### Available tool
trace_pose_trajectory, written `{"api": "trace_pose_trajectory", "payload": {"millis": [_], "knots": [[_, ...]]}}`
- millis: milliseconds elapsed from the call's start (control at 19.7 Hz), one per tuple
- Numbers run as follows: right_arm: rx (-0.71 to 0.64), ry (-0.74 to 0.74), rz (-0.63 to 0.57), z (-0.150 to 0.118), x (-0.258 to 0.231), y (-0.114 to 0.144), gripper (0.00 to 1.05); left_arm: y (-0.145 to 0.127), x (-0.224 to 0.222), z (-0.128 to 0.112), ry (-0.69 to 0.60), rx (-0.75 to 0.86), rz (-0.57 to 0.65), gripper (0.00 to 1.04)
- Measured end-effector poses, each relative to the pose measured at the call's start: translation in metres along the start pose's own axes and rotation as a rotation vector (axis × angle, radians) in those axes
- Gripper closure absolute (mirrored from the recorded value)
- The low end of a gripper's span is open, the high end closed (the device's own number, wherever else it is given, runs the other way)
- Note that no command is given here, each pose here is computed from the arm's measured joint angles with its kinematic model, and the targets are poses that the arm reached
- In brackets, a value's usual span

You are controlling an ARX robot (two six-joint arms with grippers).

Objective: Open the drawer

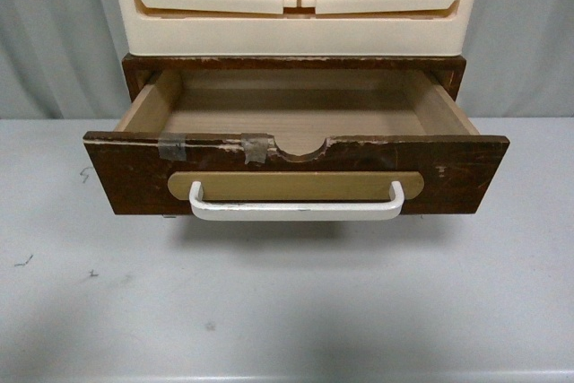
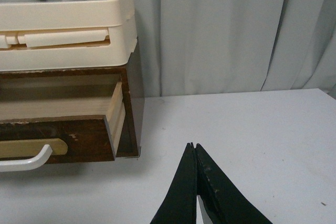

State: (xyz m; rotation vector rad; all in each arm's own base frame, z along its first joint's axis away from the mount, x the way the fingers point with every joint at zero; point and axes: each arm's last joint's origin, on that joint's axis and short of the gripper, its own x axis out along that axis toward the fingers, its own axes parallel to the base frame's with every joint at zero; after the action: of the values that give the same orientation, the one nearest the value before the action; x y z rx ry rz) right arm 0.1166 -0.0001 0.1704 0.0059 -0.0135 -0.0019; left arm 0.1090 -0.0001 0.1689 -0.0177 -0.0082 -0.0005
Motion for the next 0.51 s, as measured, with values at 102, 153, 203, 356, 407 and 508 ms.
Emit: {"api": "trace_pose_trajectory", "payload": {"millis": [102,153,203,356,407,508], "knots": [[0.000,0.002,0.000,0.000,-0.003,0.000,1.03,0.000,-0.004,-0.002,0.023,0.000,0.000,1.03],[0.000,0.002,-0.001,0.000,-0.004,0.000,1.03,0.000,-0.011,-0.005,0.034,0.000,0.000,1.03],[0.000,0.002,-0.001,0.000,-0.005,0.000,1.03,0.000,-0.012,0.000,-0.013,0.000,-0.001,1.03],[0.000,0.003,0.002,-0.001,-0.008,0.000,1.03,0.000,-0.011,-0.003,0.005,0.000,0.000,1.03],[0.000,0.011,0.001,-0.002,-0.009,0.000,1.03,0.000,-0.011,-0.003,0.011,0.000,0.000,1.03],[-0.001,-0.003,0.002,-0.002,-0.020,0.000,1.03,0.000,-0.011,-0.003,0.010,0.000,0.000,1.03]]}}
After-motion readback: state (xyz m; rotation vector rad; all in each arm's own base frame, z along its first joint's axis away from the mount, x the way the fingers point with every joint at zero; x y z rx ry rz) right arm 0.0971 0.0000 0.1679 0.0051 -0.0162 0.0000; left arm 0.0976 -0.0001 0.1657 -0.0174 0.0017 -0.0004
